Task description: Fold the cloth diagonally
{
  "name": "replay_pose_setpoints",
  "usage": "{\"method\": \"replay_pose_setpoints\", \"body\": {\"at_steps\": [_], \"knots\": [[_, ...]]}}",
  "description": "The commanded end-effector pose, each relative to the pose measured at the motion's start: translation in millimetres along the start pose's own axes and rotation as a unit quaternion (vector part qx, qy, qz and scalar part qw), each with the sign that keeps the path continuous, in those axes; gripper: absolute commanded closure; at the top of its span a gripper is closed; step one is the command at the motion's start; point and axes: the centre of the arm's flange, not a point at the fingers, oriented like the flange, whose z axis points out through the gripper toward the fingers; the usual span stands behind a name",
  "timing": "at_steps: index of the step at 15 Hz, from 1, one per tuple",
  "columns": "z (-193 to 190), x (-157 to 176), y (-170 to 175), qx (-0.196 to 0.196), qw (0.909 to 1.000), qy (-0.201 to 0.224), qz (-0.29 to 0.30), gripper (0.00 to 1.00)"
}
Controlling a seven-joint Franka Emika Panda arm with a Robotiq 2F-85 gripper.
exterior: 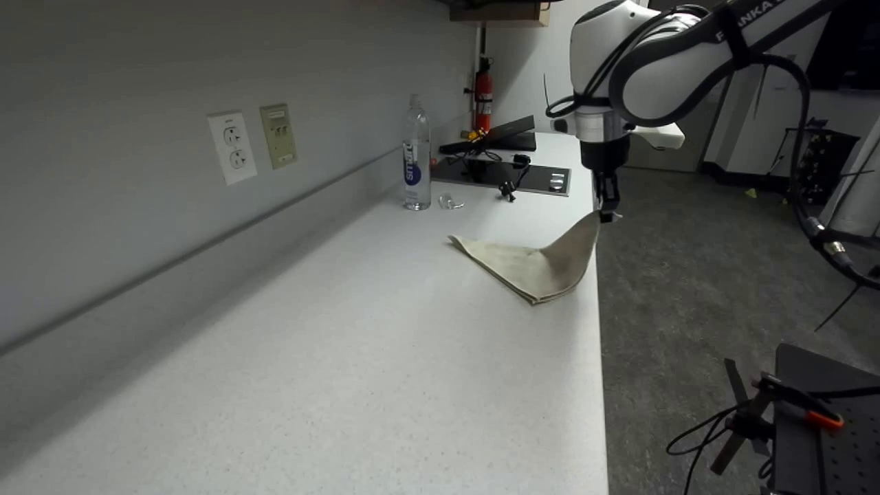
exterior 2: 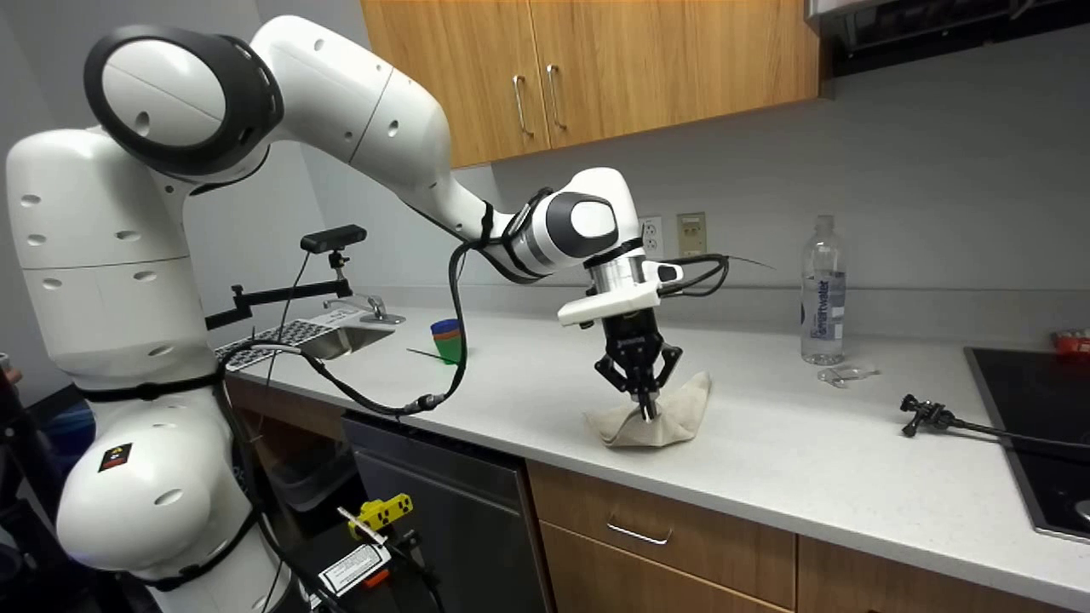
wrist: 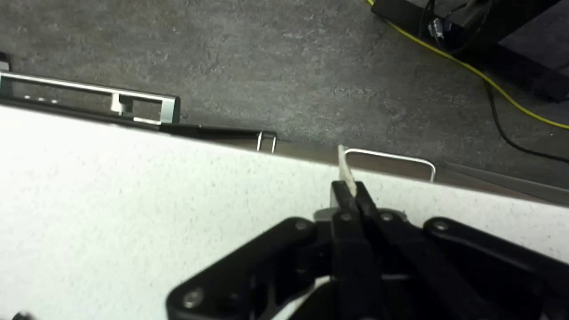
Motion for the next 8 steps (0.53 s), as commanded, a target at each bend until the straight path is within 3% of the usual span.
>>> {"method": "replay_pose_setpoints", "body": {"at_steps": [1, 8], "knots": [[-22.0, 38.8, 8.8, -0.003, 0.9992, 0.014, -0.037, 0.99], [-19.2, 95.1, 20.9, -0.007, 0.9984, 0.043, -0.036, 0.99]]}}
